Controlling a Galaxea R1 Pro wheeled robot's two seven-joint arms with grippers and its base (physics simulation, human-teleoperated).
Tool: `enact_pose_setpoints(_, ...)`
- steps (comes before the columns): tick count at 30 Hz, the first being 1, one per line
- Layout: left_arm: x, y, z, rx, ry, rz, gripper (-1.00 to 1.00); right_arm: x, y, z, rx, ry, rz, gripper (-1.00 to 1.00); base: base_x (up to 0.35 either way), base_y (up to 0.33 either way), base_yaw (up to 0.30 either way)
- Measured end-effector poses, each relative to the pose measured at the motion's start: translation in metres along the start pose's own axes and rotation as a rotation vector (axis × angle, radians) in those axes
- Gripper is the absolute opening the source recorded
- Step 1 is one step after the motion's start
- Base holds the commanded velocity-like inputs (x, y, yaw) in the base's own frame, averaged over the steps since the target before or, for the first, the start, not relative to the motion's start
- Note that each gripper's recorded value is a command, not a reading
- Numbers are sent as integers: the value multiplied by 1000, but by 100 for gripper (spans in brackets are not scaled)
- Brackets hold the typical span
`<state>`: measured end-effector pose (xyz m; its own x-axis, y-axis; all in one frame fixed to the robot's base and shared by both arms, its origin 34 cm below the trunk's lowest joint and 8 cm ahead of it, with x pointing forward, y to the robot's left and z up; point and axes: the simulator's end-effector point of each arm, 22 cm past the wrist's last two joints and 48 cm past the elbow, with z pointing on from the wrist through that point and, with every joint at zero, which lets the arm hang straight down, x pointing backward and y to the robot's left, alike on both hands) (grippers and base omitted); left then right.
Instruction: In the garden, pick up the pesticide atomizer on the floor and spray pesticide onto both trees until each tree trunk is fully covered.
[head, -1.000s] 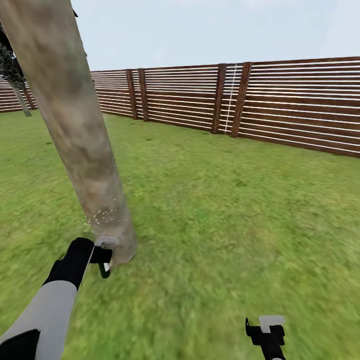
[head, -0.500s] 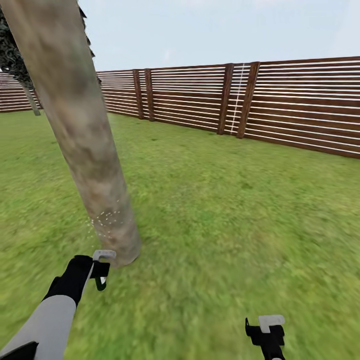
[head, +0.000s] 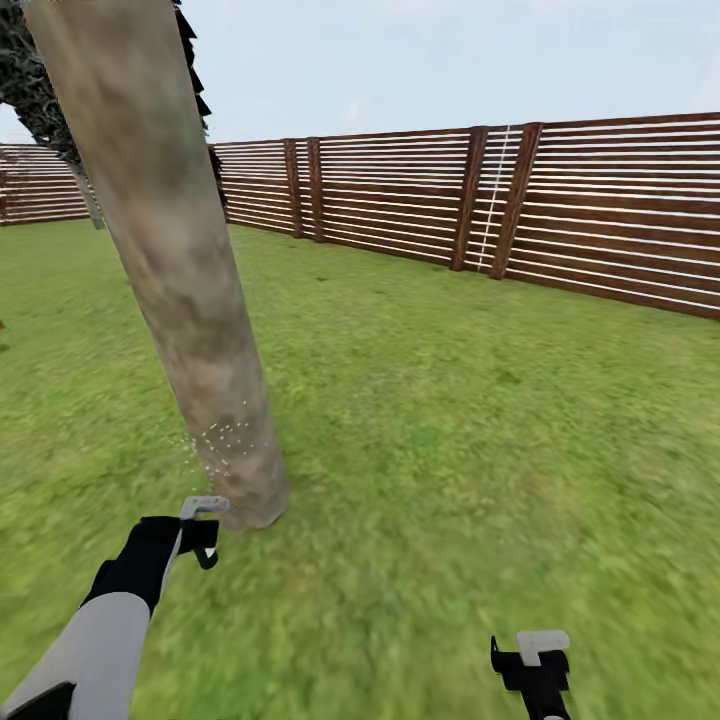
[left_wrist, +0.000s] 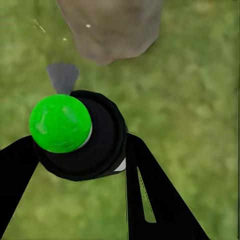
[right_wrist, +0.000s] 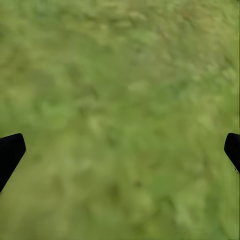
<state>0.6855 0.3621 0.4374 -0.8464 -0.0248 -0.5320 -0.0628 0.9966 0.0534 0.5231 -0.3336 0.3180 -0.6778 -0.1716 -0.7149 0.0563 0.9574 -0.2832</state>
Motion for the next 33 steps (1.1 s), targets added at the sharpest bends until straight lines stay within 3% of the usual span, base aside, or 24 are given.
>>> enact_pose_setpoints(8,1,-8,1,11,4,2,-100,0,0,0,0,0,0,100,87,-266,76)
enact_pose_setpoints(11,2,-23,1,27,8,3,-100,0,-1,0,1,0,0,100,89,-267,0)
enact_pose_setpoints(23,-1,-20,0,20,7,9,-100,0,-1,0,1,0,-1,100,56,-271,5)
enact_pose_setpoints(33,0,-18,0,18,8,4,-100,0,0,0,0,0,0,100,60,-277,263)
